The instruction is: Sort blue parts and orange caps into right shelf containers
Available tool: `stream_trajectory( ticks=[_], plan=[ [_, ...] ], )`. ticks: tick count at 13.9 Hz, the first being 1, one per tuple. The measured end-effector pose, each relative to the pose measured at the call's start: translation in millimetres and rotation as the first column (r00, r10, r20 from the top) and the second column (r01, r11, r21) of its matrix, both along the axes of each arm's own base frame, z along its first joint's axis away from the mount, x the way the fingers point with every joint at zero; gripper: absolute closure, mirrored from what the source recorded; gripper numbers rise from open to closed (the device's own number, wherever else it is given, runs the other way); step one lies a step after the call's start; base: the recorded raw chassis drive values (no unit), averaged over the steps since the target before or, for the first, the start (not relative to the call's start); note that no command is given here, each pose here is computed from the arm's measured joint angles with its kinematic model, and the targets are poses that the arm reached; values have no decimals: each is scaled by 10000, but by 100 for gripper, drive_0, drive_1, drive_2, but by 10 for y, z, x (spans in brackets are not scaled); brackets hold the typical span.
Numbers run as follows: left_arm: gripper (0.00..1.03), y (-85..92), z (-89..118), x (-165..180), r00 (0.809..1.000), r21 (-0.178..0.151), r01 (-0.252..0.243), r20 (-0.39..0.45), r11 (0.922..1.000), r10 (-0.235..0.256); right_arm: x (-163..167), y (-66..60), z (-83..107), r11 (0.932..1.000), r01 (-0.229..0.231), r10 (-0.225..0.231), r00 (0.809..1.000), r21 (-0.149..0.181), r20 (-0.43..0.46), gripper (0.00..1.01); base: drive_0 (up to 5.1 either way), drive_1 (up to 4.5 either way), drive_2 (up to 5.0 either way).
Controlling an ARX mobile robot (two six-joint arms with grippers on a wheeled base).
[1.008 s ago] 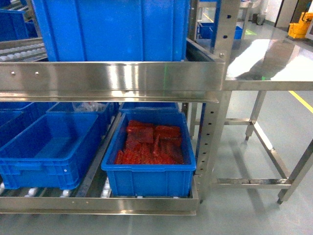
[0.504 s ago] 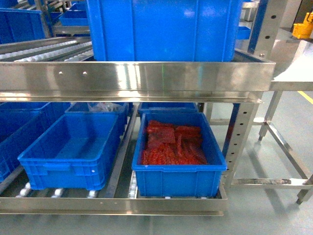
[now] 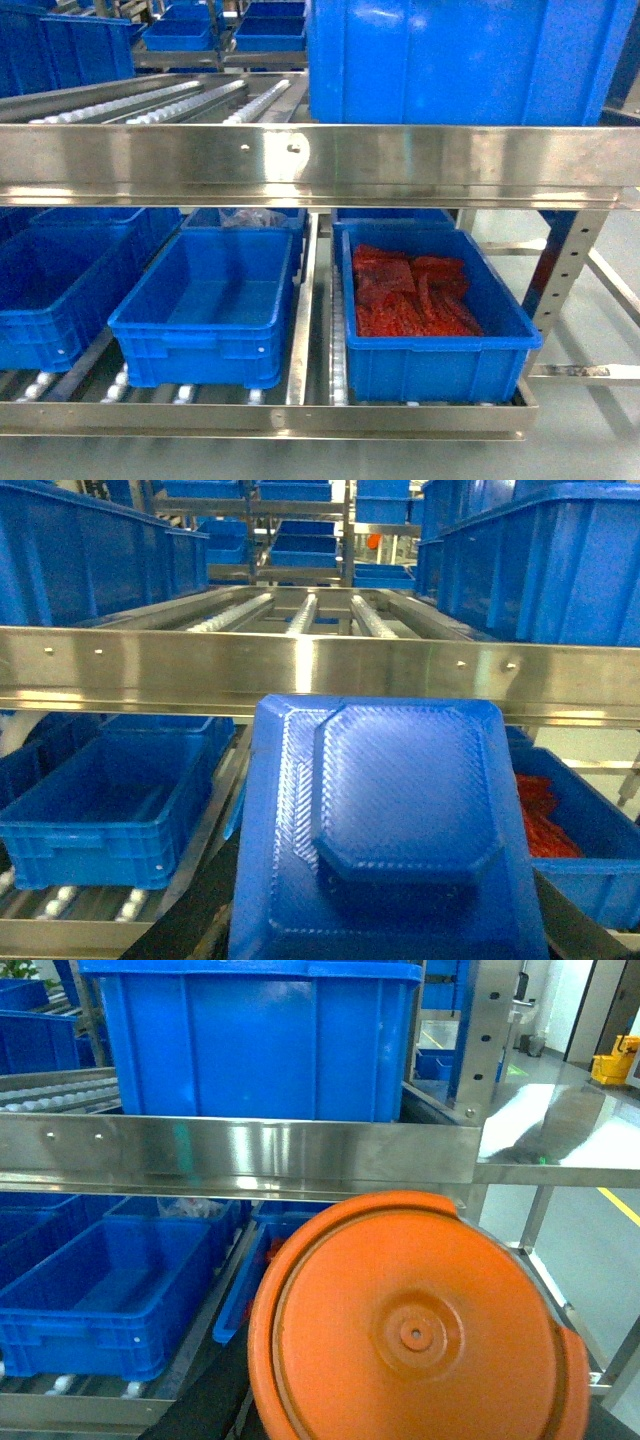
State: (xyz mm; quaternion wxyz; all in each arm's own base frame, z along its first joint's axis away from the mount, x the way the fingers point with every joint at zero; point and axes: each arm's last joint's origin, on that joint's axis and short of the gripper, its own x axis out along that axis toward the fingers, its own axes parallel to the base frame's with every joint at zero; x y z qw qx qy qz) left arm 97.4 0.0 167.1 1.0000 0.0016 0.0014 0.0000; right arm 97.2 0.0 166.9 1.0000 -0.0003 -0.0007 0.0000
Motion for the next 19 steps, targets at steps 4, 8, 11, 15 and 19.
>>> stream_trajectory(
  ticks=[4,8,11,15,19],
  plan=[
    [60,0,4,0,10000,-4,-4,42,10000,4,0,0,6,10000,4,-4,10000,0,61,56,-502,239,239],
    [60,0,1,0,10000,-4,0,15,10000,0,0,0,1,10000,4,-4,10000,0,11,56,-490,250,250],
    [60,0,1,0,10000,-4,-4,8,10000,4,0,0,1,10000,0,0,10000,0,8,56,-487,254,254],
    [60,0,0,0,10000,-4,-4,4,10000,4,0,0,0,10000,0,0,10000,0,0,56,-490,251,251],
    [60,0,1,0,10000,-4,8,8,10000,-8,0,0,-1,10000,0,0,10000,0,-8,56,-490,251,251]
  ],
)
